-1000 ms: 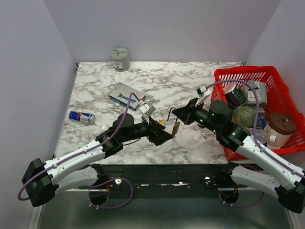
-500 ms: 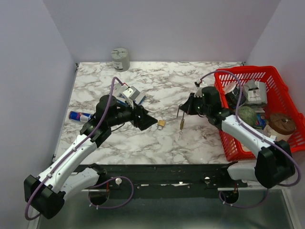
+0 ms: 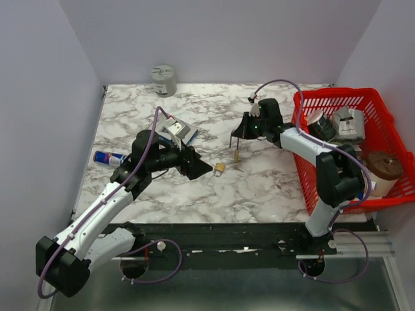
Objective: Unlock with the key
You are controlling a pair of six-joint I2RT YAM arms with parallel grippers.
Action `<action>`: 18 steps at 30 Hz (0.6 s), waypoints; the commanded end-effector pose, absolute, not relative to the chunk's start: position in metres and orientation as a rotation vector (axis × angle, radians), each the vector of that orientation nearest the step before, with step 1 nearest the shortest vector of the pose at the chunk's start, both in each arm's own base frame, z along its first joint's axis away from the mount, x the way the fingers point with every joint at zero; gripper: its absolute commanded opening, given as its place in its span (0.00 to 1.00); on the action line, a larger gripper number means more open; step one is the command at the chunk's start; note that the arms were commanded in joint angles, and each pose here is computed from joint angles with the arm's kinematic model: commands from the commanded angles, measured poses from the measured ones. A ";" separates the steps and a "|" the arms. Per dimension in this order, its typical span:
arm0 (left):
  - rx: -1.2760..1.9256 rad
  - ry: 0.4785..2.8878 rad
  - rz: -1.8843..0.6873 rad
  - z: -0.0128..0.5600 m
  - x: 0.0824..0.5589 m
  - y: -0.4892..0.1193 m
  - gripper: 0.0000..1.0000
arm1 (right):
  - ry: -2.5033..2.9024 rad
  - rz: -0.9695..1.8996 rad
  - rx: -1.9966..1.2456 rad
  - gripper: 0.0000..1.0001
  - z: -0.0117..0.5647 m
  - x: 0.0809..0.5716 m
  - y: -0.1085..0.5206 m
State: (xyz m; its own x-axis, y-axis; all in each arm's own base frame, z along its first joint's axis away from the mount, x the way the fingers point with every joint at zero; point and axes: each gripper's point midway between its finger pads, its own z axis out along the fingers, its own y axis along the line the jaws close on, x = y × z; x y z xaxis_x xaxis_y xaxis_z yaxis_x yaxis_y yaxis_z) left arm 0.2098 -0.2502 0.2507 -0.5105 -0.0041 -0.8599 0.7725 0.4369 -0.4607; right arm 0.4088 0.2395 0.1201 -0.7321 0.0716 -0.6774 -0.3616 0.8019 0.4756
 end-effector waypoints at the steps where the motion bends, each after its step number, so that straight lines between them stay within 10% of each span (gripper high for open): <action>1: 0.680 1.831 -1.180 0.250 0.206 -0.251 0.92 | 2.227 0.859 -0.254 0.01 0.125 0.432 0.258; 18: 0.683 1.823 -1.206 0.251 0.203 -0.252 0.92 | 2.313 0.883 -0.210 0.03 0.079 0.448 0.276</action>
State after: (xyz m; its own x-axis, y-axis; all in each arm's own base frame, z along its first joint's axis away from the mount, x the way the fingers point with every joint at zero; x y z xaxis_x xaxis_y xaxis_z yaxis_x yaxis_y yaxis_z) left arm 0.2063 -0.2518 0.2502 -0.5128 0.0008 -0.8585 0.7810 0.4157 -0.4661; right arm 0.4385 0.2700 0.0926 -0.7699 0.0832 -0.6327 -0.3602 0.7617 0.5385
